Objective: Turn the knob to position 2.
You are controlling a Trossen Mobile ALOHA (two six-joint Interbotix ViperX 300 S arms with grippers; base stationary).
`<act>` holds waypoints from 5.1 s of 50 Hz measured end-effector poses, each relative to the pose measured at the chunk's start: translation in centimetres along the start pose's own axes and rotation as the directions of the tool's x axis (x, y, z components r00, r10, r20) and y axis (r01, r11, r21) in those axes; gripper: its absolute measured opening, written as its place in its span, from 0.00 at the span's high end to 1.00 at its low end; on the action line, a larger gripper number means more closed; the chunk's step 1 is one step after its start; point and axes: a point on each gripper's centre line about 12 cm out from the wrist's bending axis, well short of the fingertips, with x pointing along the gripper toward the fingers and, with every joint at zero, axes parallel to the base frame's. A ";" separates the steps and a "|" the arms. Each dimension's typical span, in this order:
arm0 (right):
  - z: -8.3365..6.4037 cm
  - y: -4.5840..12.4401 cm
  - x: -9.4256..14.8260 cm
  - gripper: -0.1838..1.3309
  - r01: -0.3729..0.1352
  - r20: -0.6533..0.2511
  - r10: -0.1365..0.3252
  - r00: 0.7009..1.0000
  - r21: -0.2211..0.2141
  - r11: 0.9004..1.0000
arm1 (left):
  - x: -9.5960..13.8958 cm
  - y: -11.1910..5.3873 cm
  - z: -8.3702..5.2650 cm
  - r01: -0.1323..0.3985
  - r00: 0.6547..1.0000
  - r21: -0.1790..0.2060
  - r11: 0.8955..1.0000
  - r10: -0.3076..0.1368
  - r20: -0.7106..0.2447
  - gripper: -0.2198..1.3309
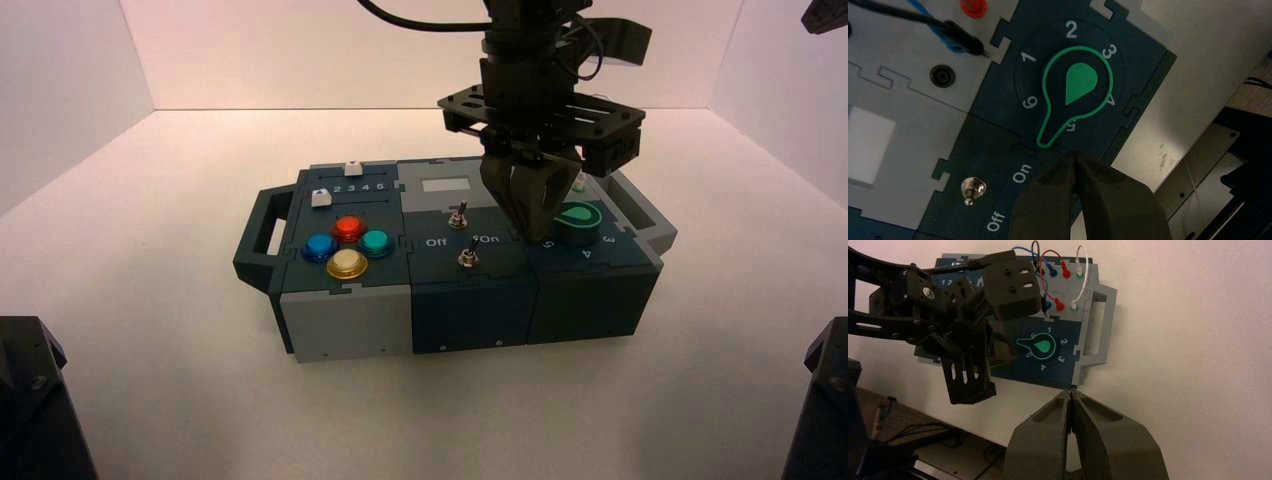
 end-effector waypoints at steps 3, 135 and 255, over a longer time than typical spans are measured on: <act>0.0 0.0 0.0 0.98 -0.001 0.000 0.001 1.000 -0.001 1.000 | 0.0 0.1 0.1 -0.001 1.000 -0.002 1.000 0.001 0.002 0.96; 0.4 -0.1 0.0 0.98 0.012 0.030 -0.012 0.999 -0.013 1.000 | 0.8 3.6 5.0 -0.071 0.997 0.053 0.996 0.071 -0.005 0.96; 0.3 0.0 0.1 0.98 0.009 0.025 -0.008 1.000 -0.020 1.000 | 0.3 2.3 6.9 -0.076 0.996 0.101 0.992 0.080 -0.029 0.96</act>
